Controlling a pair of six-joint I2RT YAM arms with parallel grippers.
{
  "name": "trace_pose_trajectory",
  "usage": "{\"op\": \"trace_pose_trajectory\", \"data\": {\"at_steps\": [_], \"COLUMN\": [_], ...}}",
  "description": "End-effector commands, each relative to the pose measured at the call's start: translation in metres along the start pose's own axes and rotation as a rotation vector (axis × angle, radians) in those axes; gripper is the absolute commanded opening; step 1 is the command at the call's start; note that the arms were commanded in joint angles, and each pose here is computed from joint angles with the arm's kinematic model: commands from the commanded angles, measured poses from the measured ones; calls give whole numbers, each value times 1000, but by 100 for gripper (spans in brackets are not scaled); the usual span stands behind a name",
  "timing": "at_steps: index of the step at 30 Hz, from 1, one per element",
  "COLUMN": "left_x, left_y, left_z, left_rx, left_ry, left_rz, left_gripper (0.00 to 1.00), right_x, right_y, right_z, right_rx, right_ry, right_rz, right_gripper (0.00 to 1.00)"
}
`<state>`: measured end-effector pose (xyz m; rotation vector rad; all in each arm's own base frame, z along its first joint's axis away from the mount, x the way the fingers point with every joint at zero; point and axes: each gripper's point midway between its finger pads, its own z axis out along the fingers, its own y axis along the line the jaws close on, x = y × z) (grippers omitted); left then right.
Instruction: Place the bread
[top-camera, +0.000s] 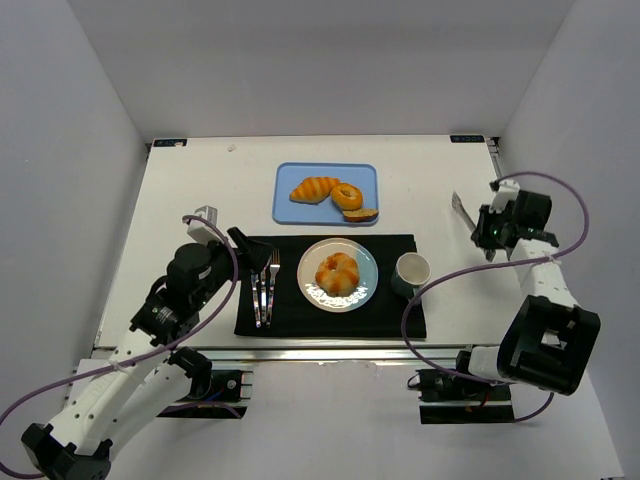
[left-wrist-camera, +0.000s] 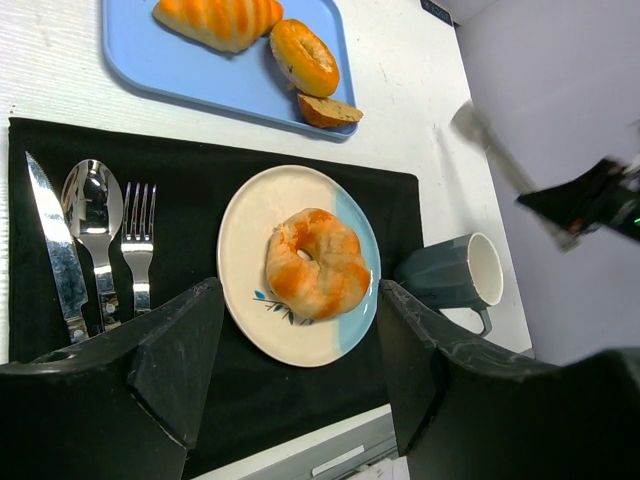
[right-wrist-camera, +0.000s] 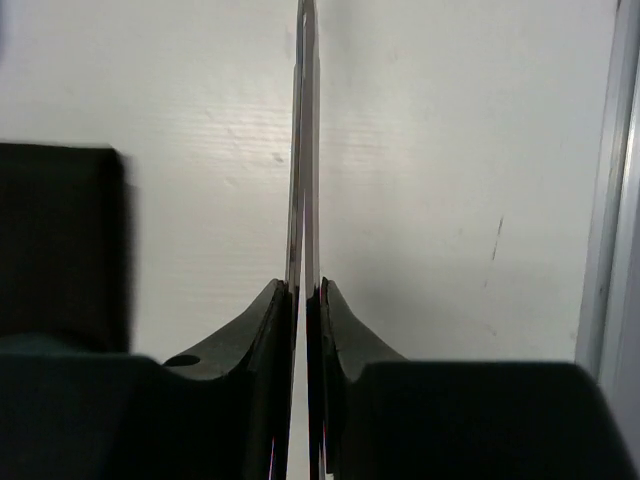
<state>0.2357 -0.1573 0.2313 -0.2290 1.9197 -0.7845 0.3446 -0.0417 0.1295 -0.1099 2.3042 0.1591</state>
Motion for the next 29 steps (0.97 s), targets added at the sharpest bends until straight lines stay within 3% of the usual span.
{"op": "trace_pose_trajectory", "data": {"at_steps": [1, 3, 5, 6, 8, 9, 13, 14, 16, 17, 23, 29], "left_x": [0, 0, 1, 1, 1, 2, 2, 2, 1, 0, -1, -2], "left_y": [-3, -3, -3, -3, -2, -2, -3, -3, -3, -3, -4, -5], "left_z": [3, 4, 5, 5, 5, 6, 7, 7, 7, 7, 6, 7], "left_rx": [23, 20, 17, 17, 14, 14, 21, 19, 17, 16, 15, 18], "left_ry": [-5, -2, 4, 5, 9, 9, 5, 7, 7, 6, 2, 3], "left_rz": [9, 13, 18, 20, 20, 20, 15, 15, 20, 21, 19, 21], "left_gripper": [72, 73, 73, 73, 73, 73, 73, 73, 73, 73, 73, 74], "right_x": [21, 35, 56, 61, 77, 83, 92, 88, 86, 76, 45, -35], "right_y": [-32, -32, -28, -26, -23, -21, -17, -17, -16, -19, -27, -18], "right_z": [15, 25, 34, 36, 41, 43, 49, 49, 47, 45, 23, -9], "right_rx": [175, 170, 144, 136, 113, 102, 58, 56, 49, 57, 98, 67], "right_ry": [-24, -12, 37, 50, 88, 99, 124, 118, 131, 117, 118, -93], "right_rz": [-21, -18, 1, 4, -1, -7, -32, -36, -41, -48, -87, -195], "right_gripper": [0, 0, 14, 29, 41, 52, 67, 76, 78, 89, 90, 90]}}
